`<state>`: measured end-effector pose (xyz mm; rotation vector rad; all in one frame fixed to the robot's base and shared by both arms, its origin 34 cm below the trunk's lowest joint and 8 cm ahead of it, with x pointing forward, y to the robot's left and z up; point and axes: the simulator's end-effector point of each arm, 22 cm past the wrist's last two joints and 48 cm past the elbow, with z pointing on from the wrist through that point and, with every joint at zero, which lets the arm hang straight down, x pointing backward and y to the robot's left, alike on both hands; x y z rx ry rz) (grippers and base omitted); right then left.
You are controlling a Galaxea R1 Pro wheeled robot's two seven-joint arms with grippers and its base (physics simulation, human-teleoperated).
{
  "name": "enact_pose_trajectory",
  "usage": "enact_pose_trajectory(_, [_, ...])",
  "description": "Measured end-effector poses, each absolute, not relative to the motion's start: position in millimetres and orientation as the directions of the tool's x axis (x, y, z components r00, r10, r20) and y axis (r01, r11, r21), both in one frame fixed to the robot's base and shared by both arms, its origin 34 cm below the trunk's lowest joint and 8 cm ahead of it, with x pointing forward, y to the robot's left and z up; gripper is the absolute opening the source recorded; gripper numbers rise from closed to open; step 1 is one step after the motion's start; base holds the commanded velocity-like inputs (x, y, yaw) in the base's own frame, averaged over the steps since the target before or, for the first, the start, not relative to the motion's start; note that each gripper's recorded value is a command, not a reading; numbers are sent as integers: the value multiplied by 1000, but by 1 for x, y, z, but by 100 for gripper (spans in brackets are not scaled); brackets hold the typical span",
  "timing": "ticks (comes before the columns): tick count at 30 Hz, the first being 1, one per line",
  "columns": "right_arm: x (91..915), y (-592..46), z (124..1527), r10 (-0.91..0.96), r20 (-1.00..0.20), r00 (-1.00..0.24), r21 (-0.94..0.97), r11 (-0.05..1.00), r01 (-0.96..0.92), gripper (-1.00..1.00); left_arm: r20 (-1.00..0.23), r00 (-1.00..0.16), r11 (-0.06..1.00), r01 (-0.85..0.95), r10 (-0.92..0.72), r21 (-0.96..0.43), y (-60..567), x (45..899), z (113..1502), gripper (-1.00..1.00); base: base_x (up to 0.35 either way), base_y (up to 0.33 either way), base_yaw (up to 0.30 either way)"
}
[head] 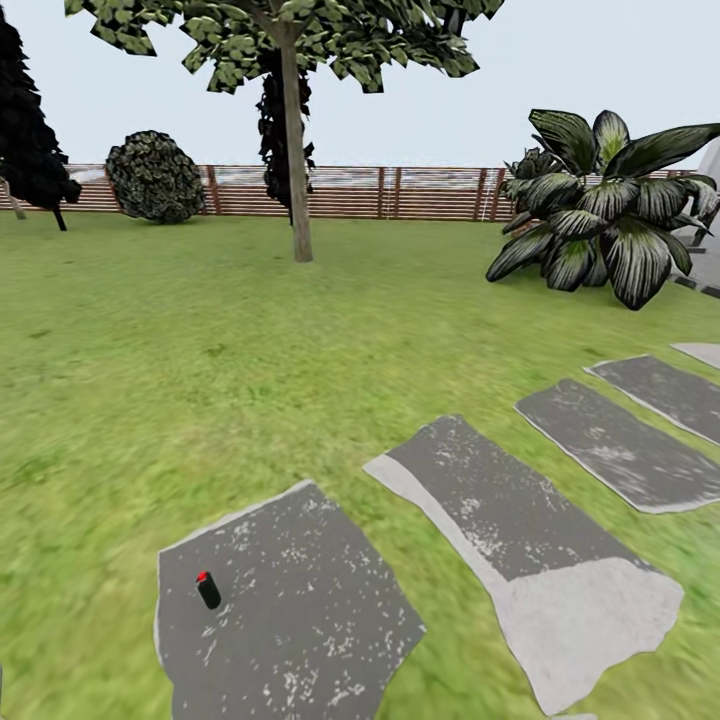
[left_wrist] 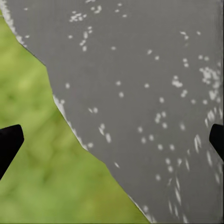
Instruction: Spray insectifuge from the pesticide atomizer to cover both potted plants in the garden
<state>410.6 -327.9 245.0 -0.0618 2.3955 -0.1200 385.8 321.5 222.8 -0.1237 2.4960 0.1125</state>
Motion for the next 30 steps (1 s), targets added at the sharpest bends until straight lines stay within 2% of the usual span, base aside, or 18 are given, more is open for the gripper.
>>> enact_pose_trajectory(18, [411,-327,245,-78,-673,-736,-104,995,-11,100,-600,-798,992,-115,-61,52,322,386,223,100,250,-175,5])
enact_pose_trajectory(30, [411,-327,245,-78,-673,-736,-103,995,-11,100,-600,-798,992,-116,-62,52,322,386,223,100,243,-176,212])
